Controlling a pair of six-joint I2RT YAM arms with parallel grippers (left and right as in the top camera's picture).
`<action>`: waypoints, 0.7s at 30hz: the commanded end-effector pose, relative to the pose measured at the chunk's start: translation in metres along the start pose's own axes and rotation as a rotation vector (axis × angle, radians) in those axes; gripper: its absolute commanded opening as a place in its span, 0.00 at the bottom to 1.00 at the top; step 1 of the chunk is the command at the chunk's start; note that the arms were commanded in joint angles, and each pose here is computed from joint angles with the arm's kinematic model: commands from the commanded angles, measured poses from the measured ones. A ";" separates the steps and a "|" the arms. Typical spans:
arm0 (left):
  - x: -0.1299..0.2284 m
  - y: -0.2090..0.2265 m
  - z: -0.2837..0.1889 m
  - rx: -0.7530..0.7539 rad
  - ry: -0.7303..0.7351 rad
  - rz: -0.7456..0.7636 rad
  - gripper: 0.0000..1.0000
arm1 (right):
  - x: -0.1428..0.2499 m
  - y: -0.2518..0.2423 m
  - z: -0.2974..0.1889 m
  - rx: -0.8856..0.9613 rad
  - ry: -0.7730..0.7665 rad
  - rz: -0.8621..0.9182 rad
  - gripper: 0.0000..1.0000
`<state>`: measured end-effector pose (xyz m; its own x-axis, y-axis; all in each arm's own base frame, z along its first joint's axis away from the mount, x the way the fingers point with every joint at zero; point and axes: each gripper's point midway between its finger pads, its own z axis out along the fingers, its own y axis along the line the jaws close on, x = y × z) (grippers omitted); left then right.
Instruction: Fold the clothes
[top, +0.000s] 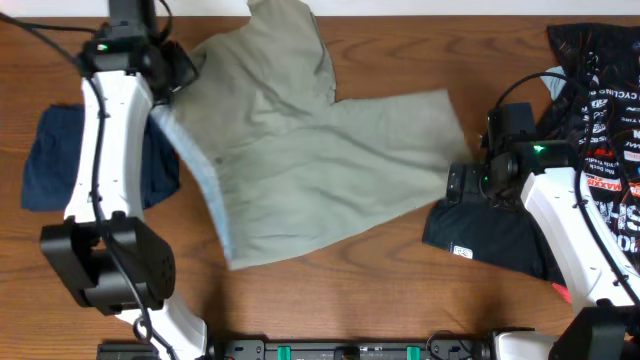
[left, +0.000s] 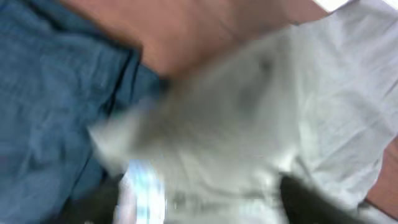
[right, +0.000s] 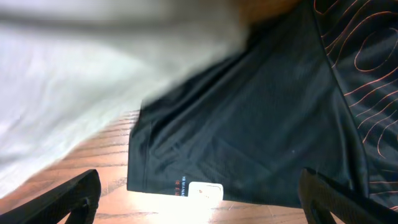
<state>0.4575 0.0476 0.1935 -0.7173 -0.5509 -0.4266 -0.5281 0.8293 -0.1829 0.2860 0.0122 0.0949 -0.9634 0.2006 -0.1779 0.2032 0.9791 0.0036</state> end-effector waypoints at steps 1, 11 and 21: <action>0.031 0.001 0.003 -0.007 0.121 0.017 0.98 | -0.005 -0.007 -0.004 0.002 -0.023 0.028 0.99; 0.182 0.026 -0.013 -0.164 0.668 0.099 0.98 | -0.009 -0.005 -0.004 -0.007 -0.041 0.028 0.99; 0.290 0.046 -0.003 -0.349 0.831 0.158 0.98 | -0.010 -0.008 -0.004 0.002 -0.046 0.033 0.99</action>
<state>0.2395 -0.0677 0.0680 -0.8378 -0.3997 0.3721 -0.3824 0.9158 0.1228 0.2924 0.0131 0.0961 -0.9585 0.2009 -0.2024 0.2025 0.9792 0.0133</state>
